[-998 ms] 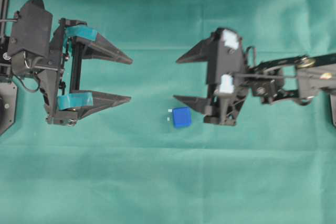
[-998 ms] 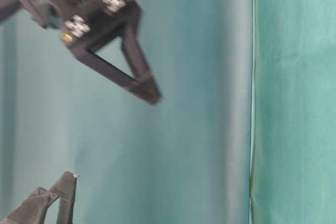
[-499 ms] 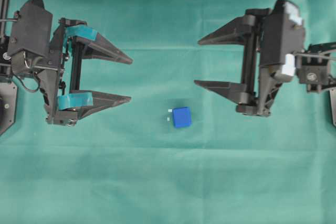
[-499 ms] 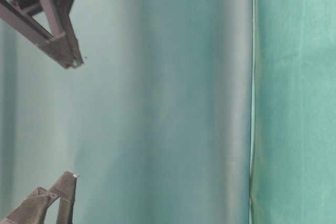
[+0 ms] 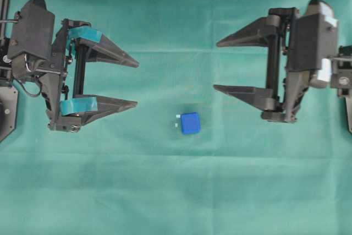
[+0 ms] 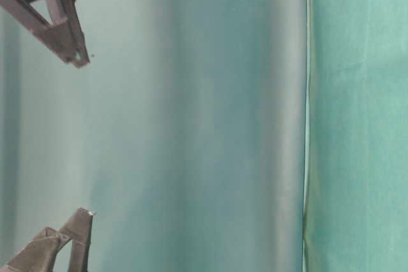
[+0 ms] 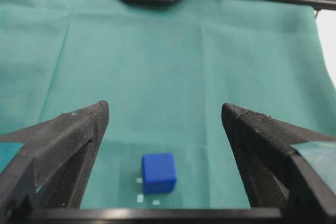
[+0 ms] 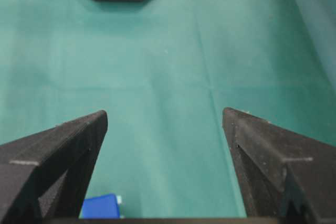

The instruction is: Handover the blue block to the right arm after grasping it with the left arm, then place it in the designated position.

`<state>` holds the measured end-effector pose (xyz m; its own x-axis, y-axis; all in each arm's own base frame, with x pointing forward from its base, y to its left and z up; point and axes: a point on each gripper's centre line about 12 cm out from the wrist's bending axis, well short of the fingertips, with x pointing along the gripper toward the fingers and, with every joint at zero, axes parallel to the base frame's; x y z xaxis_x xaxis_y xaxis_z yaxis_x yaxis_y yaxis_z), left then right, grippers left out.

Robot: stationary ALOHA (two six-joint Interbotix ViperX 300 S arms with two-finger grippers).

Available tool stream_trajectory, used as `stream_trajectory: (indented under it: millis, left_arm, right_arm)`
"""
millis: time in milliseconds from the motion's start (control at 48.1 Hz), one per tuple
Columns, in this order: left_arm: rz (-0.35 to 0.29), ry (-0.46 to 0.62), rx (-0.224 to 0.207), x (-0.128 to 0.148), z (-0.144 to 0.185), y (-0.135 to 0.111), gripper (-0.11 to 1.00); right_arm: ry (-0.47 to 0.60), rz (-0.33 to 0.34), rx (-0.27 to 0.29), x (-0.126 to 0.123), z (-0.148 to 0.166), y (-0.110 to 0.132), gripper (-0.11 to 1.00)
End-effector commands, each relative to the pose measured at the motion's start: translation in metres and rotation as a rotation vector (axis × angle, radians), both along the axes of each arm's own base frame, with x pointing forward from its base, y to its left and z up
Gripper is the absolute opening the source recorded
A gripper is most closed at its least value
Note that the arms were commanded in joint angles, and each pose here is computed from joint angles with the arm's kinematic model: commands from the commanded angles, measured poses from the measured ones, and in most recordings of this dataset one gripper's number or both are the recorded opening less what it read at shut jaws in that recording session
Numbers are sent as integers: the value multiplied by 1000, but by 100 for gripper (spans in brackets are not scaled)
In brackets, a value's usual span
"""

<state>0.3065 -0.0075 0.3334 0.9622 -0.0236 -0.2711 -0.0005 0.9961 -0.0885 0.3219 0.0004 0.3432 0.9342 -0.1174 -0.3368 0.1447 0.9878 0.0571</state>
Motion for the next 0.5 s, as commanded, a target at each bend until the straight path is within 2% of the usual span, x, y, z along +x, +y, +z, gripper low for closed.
stream_trajectory:
  millis: [0, 478]
  left_arm:
    - [-4, -43, 2, 1, 15, -1, 100]
    - [-5, -55, 6, 1, 17, -1, 100]
  right_arm:
    - [-56, 27, 3, -6, 12, 3, 87]
    - [-82, 50, 10, -15, 9, 5, 87]
